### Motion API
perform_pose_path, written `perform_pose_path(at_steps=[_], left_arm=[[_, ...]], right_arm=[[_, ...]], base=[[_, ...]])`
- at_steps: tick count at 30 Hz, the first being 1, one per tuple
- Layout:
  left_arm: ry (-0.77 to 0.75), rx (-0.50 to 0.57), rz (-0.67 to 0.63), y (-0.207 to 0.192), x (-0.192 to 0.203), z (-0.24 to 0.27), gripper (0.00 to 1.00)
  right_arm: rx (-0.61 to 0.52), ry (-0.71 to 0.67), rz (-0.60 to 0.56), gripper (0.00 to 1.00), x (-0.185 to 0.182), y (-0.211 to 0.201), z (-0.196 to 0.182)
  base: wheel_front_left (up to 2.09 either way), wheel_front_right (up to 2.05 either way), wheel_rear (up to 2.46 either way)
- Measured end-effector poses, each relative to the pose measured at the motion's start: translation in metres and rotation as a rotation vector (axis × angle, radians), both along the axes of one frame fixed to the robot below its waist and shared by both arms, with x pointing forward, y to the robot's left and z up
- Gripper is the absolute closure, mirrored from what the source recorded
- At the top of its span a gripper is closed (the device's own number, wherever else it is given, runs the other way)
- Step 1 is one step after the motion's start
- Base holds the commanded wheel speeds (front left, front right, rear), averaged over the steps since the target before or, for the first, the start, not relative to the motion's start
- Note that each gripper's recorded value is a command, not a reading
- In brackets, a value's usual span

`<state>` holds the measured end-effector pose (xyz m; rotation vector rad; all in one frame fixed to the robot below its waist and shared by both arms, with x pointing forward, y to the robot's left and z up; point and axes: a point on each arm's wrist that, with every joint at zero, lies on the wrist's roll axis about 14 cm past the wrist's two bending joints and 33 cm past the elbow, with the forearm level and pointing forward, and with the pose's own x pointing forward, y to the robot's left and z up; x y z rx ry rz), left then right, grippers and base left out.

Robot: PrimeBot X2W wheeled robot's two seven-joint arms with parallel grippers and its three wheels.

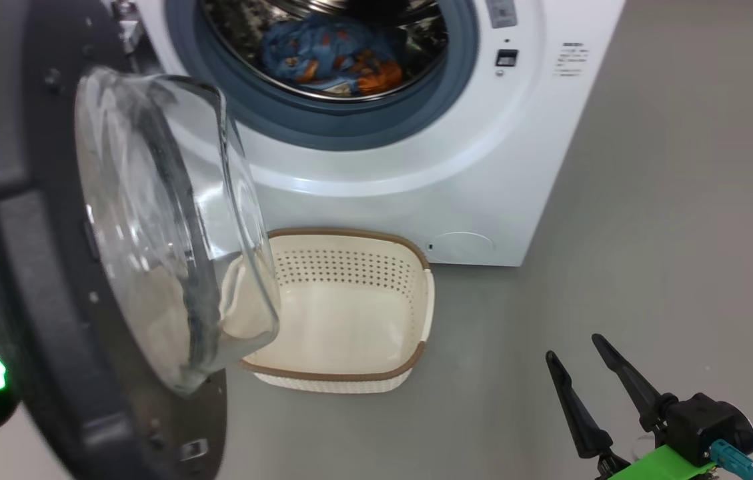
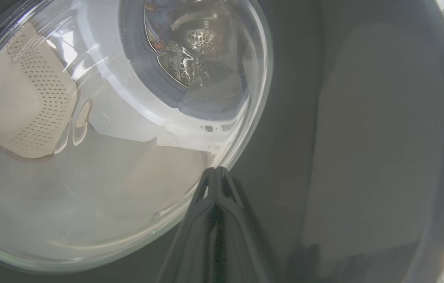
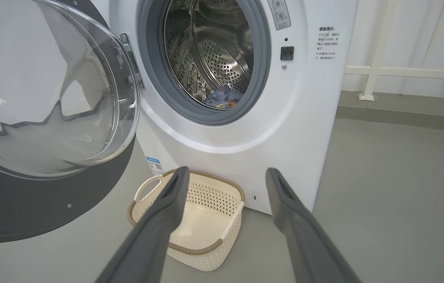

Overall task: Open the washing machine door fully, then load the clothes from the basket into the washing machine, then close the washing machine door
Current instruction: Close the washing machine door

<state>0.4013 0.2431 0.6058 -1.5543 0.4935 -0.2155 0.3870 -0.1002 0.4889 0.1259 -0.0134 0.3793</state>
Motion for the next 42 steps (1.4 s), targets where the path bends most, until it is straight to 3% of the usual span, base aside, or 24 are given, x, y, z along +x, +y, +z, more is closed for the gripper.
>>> perform_pose_path(at_steps=[9,21,37,39,42], left_arm=[[-0.063,0.021,-0.107,-0.067,0.037,0.005,1.00],[-0.148,0.022,-0.113,-0.119,0.083,0.012,1.00],[-0.214,0.014,-0.092,-0.152,0.109,0.013,1.00],[-0.220,0.056,-0.091,-0.153,0.108,0.010,1.00],[-0.246,0.217,-0.096,-0.150,0.107,0.006,1.00]], right_arm=[[0.003,-0.012,-0.088,0.00,-0.007,-0.026,0.005],[0.005,-0.018,-0.177,0.00,-0.021,-0.052,0.009],[0.005,-0.039,-0.213,0.00,-0.026,-0.063,0.017],[0.006,-0.044,-0.213,0.00,-0.027,-0.063,0.018],[0.007,-0.055,-0.213,0.00,-0.028,-0.063,0.022]], base=[[0.00,0.00,0.00],[0.00,0.00,0.00],[0.00,0.00,0.00],[0.00,0.00,0.00],[0.00,0.00,0.00]])
